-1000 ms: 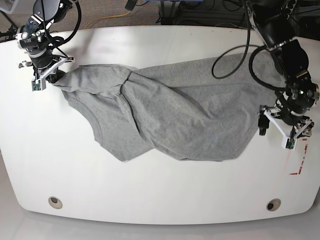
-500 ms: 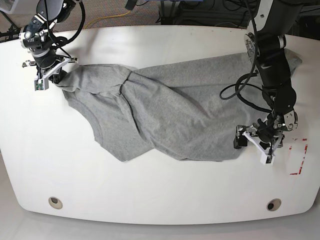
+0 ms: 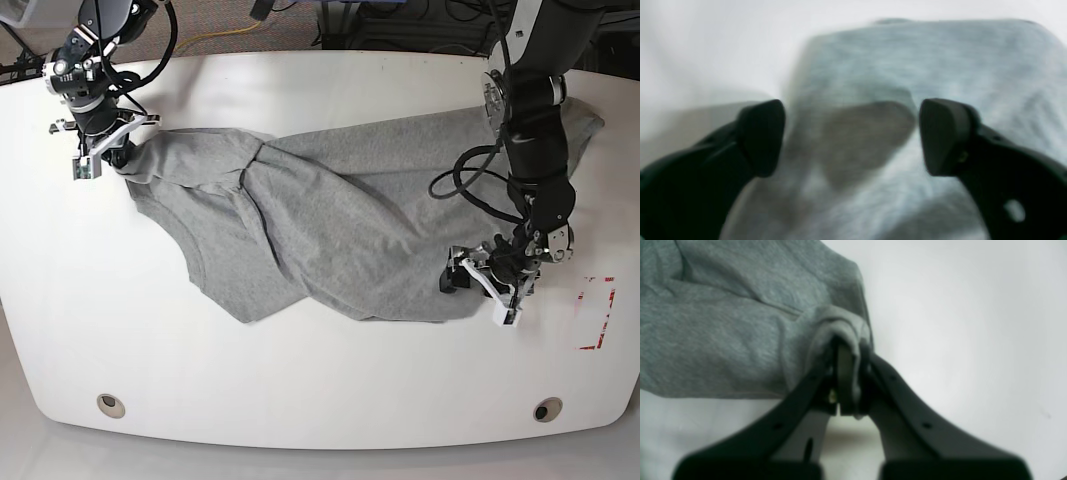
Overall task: Fold the T-shirt properly
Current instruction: 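Release the left gripper and regrasp the shirt edge further along, then lift the shirt with both grippers and lay it back flatter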
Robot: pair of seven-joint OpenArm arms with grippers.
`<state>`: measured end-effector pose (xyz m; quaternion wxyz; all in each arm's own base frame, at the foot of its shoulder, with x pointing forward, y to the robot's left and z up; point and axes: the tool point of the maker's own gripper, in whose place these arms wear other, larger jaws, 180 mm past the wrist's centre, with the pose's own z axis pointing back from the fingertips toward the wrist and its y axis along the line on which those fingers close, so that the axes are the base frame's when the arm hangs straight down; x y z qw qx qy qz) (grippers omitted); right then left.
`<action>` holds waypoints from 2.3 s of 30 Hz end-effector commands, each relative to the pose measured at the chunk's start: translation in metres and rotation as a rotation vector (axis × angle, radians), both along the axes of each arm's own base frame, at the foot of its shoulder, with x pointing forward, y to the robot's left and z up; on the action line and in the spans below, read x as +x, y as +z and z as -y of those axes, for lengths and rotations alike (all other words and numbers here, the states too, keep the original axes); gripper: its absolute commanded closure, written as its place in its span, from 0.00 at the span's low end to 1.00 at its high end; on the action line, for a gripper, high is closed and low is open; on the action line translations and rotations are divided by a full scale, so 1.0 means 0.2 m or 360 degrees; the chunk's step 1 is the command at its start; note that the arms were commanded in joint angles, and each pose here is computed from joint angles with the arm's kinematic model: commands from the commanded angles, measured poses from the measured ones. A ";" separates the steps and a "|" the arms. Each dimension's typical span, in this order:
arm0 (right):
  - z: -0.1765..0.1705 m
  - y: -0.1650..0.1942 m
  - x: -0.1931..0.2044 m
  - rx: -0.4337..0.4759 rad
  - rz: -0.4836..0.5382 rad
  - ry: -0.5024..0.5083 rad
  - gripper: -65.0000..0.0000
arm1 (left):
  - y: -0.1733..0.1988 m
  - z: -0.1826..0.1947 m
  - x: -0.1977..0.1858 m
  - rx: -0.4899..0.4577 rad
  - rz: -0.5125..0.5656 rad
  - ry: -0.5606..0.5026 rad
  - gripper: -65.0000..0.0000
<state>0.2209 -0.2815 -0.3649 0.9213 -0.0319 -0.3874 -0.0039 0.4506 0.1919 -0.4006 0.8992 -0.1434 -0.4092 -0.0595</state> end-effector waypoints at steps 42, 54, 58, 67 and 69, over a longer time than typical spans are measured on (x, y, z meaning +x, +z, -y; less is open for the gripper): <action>0.10 0.66 0.97 -0.0293 0.0481 0.0276 1.00 | 1.33 -0.24 -0.25 0.1032 0.0692 0.0107 1.00; 0.07 1.38 1.32 -0.0550 0.0823 0.0428 1.00 | 1.98 -0.35 -0.17 0.1112 0.1103 0.0322 1.00; 0.08 1.66 1.35 -0.0669 0.0910 0.0424 1.00 | 2.23 -0.35 -0.18 0.1101 0.1282 0.0391 1.00; 0.20 2.22 1.28 -0.0807 0.1067 0.0246 1.00 | 2.58 -0.27 -0.22 0.1205 0.1537 0.0379 1.00; 0.21 2.23 1.27 -0.0858 0.1012 0.0236 1.00 | 2.58 -0.26 -0.23 0.1210 0.1539 0.0377 1.00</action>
